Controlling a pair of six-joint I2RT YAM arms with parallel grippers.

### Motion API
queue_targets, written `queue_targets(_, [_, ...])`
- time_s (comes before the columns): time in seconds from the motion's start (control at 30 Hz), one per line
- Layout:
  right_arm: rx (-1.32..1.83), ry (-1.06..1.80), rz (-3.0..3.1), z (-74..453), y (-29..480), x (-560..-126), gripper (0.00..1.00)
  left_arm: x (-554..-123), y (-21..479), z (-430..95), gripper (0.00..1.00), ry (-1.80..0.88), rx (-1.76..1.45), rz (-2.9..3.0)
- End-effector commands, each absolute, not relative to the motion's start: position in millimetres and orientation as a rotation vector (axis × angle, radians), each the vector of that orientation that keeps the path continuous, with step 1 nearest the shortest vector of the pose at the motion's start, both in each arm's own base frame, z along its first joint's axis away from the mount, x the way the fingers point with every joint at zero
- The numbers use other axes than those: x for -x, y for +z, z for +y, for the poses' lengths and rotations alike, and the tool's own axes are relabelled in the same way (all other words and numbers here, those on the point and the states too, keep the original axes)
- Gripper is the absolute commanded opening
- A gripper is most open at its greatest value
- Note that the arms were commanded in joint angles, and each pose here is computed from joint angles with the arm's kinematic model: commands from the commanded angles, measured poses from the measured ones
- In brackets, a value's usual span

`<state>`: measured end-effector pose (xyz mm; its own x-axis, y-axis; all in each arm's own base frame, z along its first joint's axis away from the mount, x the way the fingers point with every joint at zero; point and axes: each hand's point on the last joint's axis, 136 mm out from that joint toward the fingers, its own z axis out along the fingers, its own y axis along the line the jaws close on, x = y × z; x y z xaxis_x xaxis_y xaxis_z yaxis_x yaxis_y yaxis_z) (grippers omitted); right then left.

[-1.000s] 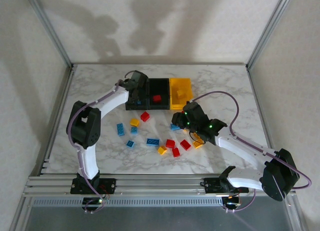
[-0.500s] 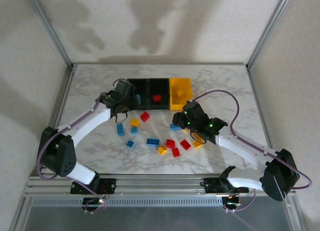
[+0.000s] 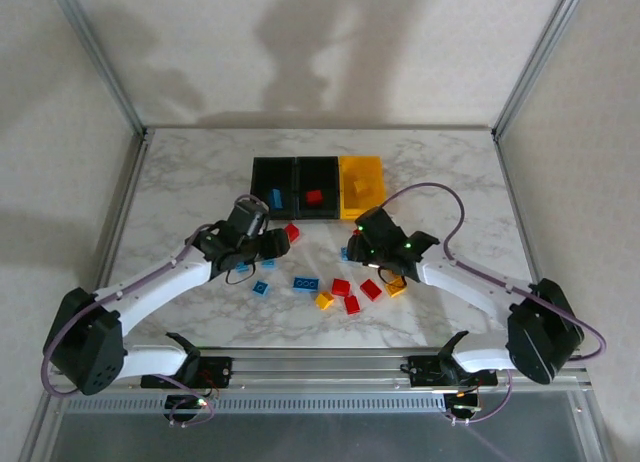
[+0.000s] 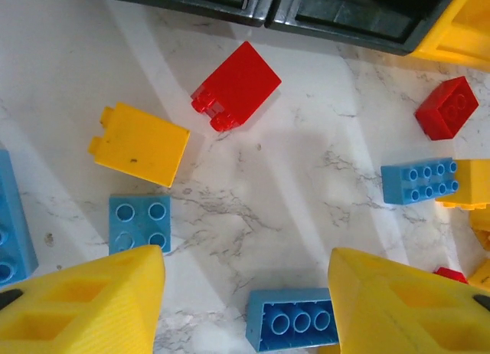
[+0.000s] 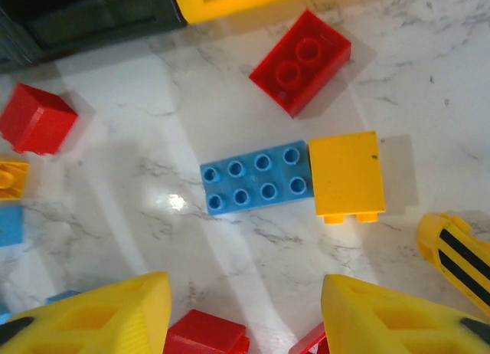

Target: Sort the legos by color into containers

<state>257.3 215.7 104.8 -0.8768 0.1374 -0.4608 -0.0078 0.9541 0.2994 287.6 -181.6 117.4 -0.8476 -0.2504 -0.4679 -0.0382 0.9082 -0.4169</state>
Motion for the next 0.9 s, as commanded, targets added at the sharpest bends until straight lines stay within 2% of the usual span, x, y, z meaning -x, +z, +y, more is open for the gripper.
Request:
queue_targets(0.0, [-0.07, 0.372, 2.675, 230.6, 96.9, -248.4, 0.56, -276.5, 118.0, -187.5, 0.61, -0.625, 0.19, 2.534])
queue_targets(0.3, [-0.027, 0.341, 2.816, 264.3, 60.6, -223.1, 0.63, -248.7, 106.3, -176.0, 0.68, -0.637, 0.172, 2.551])
queue_targets(0.57, [-0.034, 0.257, 2.89, 272.0, 34.2, -205.9, 0.62, -246.6, 93.9, -176.1, 0.68, -0.641, 0.188, 2.565])
queue_targets(0.87, [-0.036, 0.209, 2.91, 271.4, 26.9, -196.5, 0.59, -245.9, 90.2, -177.3, 0.68, -0.645, 0.185, 2.572])
